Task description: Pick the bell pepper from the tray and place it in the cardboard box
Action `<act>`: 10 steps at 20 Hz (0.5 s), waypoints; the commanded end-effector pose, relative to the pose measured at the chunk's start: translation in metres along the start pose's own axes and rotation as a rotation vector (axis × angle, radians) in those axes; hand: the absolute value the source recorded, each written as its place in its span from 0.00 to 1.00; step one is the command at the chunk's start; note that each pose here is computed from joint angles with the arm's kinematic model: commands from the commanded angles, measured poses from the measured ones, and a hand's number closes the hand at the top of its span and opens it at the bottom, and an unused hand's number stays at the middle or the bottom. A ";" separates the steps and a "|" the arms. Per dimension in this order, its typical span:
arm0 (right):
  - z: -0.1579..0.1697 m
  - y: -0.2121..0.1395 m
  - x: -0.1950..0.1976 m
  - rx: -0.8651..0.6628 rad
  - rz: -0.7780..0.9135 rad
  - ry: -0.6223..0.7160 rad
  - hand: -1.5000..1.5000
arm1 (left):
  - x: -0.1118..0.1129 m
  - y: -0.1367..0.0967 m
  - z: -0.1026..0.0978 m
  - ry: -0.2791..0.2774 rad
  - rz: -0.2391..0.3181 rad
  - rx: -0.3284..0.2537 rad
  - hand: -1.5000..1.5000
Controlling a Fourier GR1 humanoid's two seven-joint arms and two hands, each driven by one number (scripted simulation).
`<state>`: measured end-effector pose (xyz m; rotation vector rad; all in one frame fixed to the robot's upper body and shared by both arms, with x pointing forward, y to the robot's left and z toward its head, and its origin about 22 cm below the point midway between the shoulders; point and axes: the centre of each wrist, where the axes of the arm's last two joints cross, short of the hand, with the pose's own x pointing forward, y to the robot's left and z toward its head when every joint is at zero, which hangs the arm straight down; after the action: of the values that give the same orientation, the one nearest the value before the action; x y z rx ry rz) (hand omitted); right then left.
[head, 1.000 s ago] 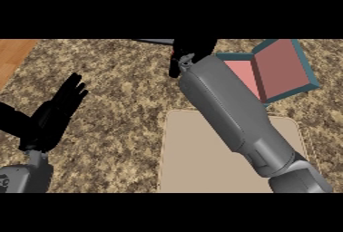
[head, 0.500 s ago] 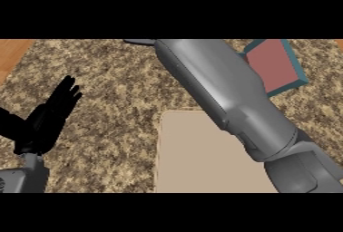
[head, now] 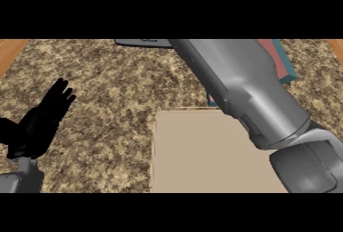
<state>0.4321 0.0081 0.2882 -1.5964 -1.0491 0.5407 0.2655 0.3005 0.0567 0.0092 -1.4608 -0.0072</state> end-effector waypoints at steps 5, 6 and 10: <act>-0.020 0.038 -0.021 -0.004 -0.024 0.123 1.00 | 0.006 0.019 0.008 0.012 -0.003 0.029 0.50; -0.016 0.031 -0.015 -0.014 -0.040 0.129 1.00 | -0.009 0.002 0.003 0.011 -0.002 0.047 0.50; -0.035 0.050 -0.035 0.003 -0.043 0.134 1.00 | 0.006 0.006 0.011 -0.009 0.003 0.034 0.50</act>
<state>0.4536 -0.0275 0.2604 -1.5943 -0.9993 0.5368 0.2582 0.3092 0.0590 0.0343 -1.4537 0.0187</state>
